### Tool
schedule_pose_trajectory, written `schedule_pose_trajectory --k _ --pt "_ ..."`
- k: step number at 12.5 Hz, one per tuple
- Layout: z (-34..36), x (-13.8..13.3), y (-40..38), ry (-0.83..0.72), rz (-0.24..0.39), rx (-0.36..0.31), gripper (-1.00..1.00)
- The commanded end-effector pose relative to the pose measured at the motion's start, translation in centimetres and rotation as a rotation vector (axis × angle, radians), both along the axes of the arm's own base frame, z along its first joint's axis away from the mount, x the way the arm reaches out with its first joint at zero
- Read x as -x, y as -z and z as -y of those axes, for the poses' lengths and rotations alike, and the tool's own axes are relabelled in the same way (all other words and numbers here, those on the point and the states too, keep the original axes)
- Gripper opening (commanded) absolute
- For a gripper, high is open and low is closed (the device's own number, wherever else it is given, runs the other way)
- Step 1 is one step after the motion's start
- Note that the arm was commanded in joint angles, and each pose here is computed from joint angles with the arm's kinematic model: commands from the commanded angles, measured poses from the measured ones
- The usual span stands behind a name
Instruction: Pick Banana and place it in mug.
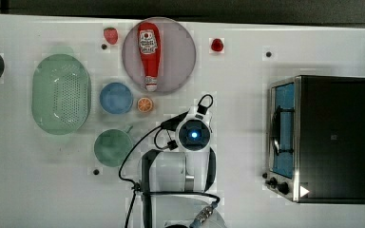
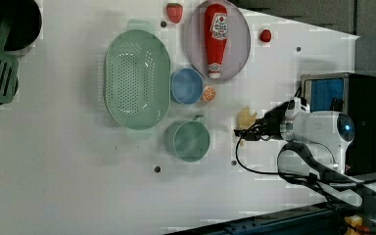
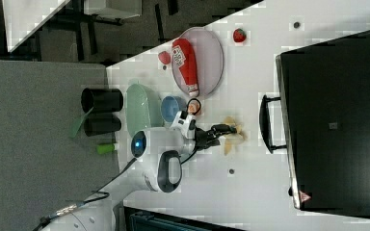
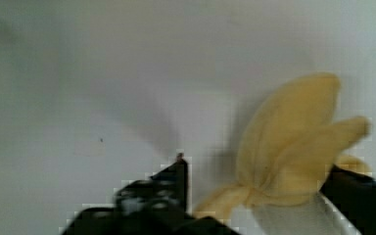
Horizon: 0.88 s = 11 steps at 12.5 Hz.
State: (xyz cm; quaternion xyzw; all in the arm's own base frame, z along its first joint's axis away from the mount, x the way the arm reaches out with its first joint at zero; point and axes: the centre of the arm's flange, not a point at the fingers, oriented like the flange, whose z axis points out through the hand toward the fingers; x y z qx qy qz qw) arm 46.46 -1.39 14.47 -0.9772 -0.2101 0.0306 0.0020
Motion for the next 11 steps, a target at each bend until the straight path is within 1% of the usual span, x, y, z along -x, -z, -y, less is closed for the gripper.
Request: schedule_pose_trajectory --k 1,2,3,4,6,8,9,10,11 --pt "0.8 -1.2 -1.0 -0.030 0.040 0.004 0.15" --pt "1.0 -1.1 -0.9 -0.026 0.038 0.005 -0.05" --pt "1.1 -1.3 -1.2 -0.026 0.043 0.005 -0.30" --pt "1.2 -1.2 -1.3 -0.023 0.044 0.006 -0.36" --pt "1.6 -1.5 -1.9 -0.012 0.056 0.010 -0.36" --pt "2.3 -2.2 -4.8 0.005 0.099 0.015 -0.36" --pt "2.5 -2.4 -7.0 0.010 0.102 0.014 -0.36" --pt "2.6 -2.3 -9.4 0.014 0.084 0.012 -0.36" --pt "2.6 -2.2 -12.0 0.020 0.053 0.008 -0.36"
